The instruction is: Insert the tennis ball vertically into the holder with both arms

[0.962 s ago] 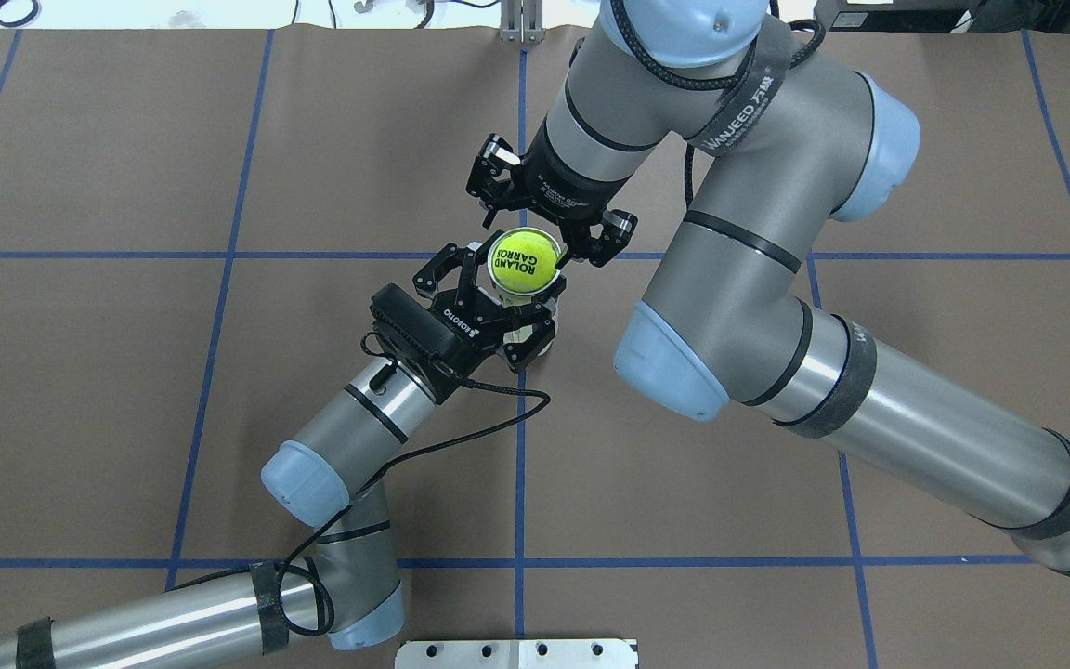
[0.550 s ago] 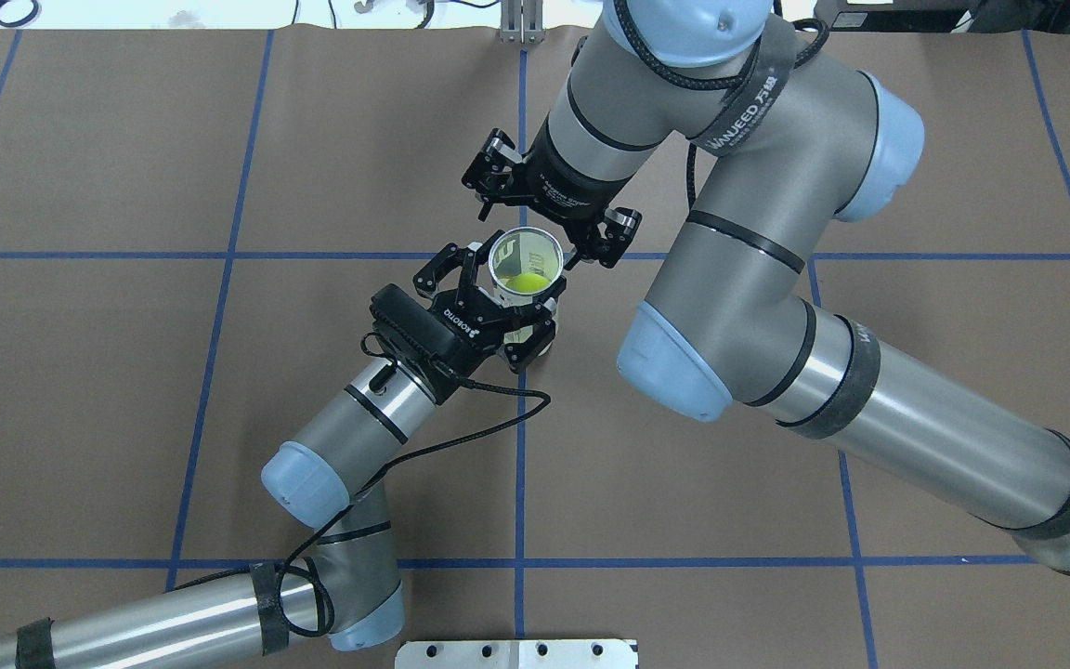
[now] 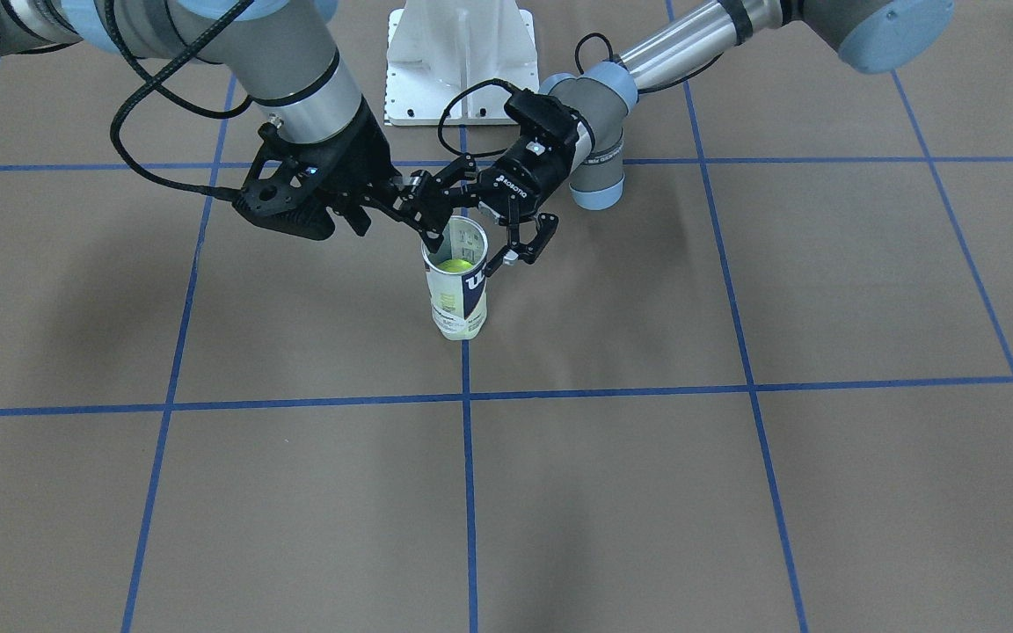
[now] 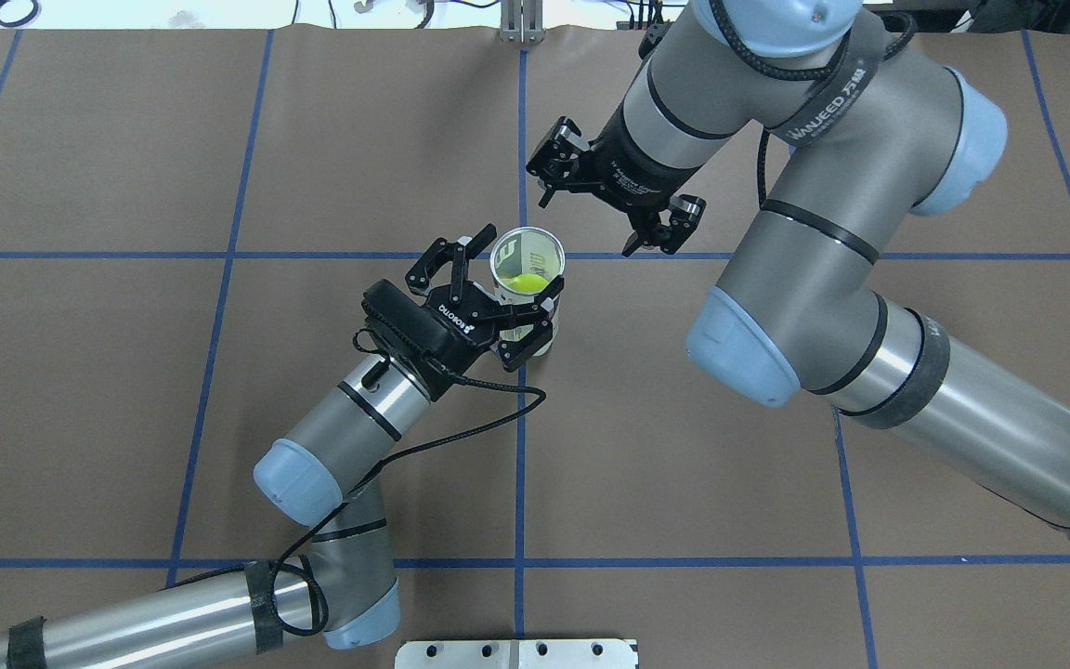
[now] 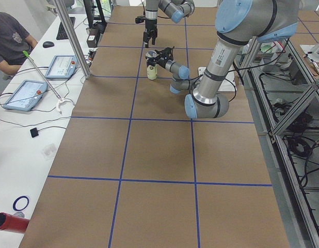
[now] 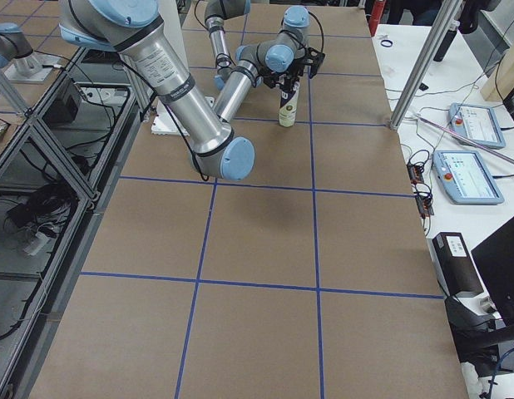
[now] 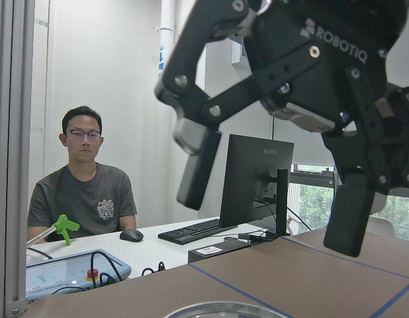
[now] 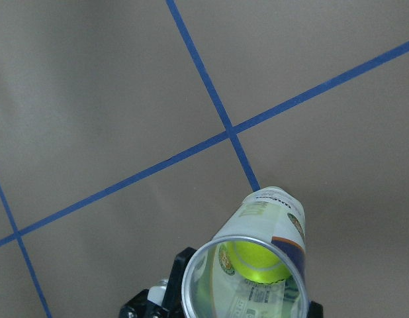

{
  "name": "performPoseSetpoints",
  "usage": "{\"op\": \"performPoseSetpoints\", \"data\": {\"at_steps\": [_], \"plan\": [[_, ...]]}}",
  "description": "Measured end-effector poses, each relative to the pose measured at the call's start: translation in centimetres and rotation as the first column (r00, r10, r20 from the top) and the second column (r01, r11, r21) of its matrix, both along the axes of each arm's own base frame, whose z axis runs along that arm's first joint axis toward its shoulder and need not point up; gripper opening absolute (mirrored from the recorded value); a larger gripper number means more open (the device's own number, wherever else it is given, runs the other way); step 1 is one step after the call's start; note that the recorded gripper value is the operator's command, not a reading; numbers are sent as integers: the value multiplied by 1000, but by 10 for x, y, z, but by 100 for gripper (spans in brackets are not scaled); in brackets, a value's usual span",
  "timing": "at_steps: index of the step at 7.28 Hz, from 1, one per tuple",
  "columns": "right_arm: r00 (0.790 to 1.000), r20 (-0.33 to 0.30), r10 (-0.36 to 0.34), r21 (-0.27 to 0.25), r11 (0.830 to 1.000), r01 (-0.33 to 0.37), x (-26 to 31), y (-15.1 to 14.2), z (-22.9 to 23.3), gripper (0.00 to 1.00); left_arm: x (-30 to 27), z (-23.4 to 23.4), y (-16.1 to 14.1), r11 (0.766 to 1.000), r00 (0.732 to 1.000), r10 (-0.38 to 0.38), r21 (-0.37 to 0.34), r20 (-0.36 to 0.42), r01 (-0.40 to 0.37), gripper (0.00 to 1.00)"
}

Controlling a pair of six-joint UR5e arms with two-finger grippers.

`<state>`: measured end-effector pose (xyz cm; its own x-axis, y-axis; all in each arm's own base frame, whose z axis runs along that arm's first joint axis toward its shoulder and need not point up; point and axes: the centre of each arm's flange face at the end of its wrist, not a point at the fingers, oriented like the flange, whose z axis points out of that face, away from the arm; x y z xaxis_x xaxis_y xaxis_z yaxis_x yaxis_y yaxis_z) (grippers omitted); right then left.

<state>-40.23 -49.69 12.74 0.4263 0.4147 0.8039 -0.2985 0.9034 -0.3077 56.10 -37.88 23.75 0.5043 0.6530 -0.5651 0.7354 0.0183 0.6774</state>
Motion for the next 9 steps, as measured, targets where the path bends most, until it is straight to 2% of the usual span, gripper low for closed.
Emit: {"op": "performPoseSetpoints", "data": {"at_steps": [2,4,5,7,9], "plan": [[999,-44,-1,37,999,3,28,-15,38,99,-58,35,12,1000,1000,-10,4,-8,10,99],[993,-115,-14,96,995,25,69,-33,92,99,-125,68,18,998,998,-61,-20,-10,61,99],[988,-156,-23,127,991,43,91,-42,120,99,-147,85,17,995,996,-88,-36,13,88,97],[970,-237,-50,186,978,96,136,-58,171,99,-187,131,-4,983,982,-143,-95,120,155,93],[950,-302,-82,223,963,154,169,-71,211,99,-218,159,-42,952,958,-186,-199,218,231,93]]}}
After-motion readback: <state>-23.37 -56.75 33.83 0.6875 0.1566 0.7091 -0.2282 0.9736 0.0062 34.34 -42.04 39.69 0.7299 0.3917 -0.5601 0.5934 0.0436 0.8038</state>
